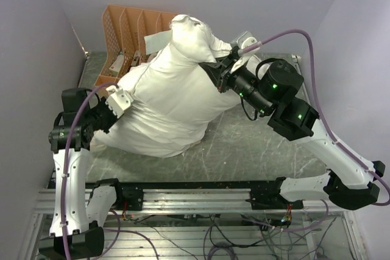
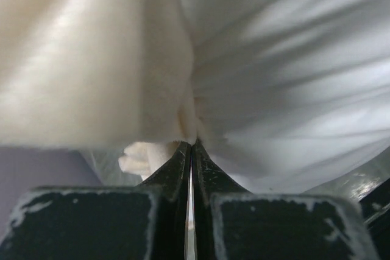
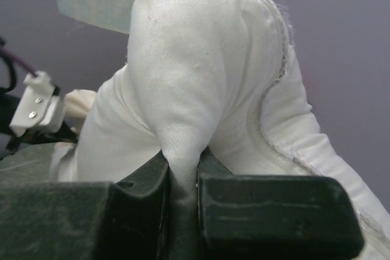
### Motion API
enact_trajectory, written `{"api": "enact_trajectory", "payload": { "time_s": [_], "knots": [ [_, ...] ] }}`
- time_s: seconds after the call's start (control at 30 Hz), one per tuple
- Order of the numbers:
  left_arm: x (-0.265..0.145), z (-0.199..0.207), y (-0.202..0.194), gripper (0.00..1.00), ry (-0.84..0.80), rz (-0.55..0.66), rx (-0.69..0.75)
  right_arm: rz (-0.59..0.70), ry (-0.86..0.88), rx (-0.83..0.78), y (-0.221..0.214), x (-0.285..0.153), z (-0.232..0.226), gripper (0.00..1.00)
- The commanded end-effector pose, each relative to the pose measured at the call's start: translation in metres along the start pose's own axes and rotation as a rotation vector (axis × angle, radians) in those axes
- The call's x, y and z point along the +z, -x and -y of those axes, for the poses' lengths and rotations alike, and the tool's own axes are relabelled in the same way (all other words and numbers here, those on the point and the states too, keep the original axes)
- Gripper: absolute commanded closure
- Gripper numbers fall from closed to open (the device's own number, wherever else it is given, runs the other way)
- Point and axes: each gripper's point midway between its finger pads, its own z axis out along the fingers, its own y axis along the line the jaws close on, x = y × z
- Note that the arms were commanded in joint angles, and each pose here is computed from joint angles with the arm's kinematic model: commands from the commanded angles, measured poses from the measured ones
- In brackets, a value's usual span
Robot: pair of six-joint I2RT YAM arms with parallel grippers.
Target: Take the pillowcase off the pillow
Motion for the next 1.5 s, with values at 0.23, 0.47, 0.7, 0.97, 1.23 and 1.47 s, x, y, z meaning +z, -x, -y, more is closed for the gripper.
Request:
{"api": "enact_trajectory", "payload": {
  "time_s": [0.23,0.47,0.7,0.97,1.23,1.47],
  "knots": [
    [-0.006,-0.002,-0.139,0.93,0.066,-0.494,0.178,0.185,-0.512,0.071,0.044,-0.056,0.117,1.0],
    [-0.031,-0.001,-0.195,0.93,0.007,-0.695,0.231,0.159,-0.829,0.123,0.021,-0.087,0.179,1.0],
    [-0.035,0.011,-0.179,0.92,-0.038,-0.614,0.235,0.221,-0.55,0.155,0.025,-0.061,0.145,1.0],
    [-0.068,0.014,0.018,0.18,-0.115,0.016,-0.001,0.274,-0.032,0.187,0.049,-0.019,0.06,1.0],
    [-0.103,0.012,0.119,0.06,-0.095,0.369,-0.056,0.438,0.405,0.242,0.122,-0.048,-0.01,1.0],
    [-0.112,0.019,0.132,0.04,-0.075,0.442,-0.038,0.516,0.617,0.249,0.147,-0.094,-0.043,1.0]
  ]
}}
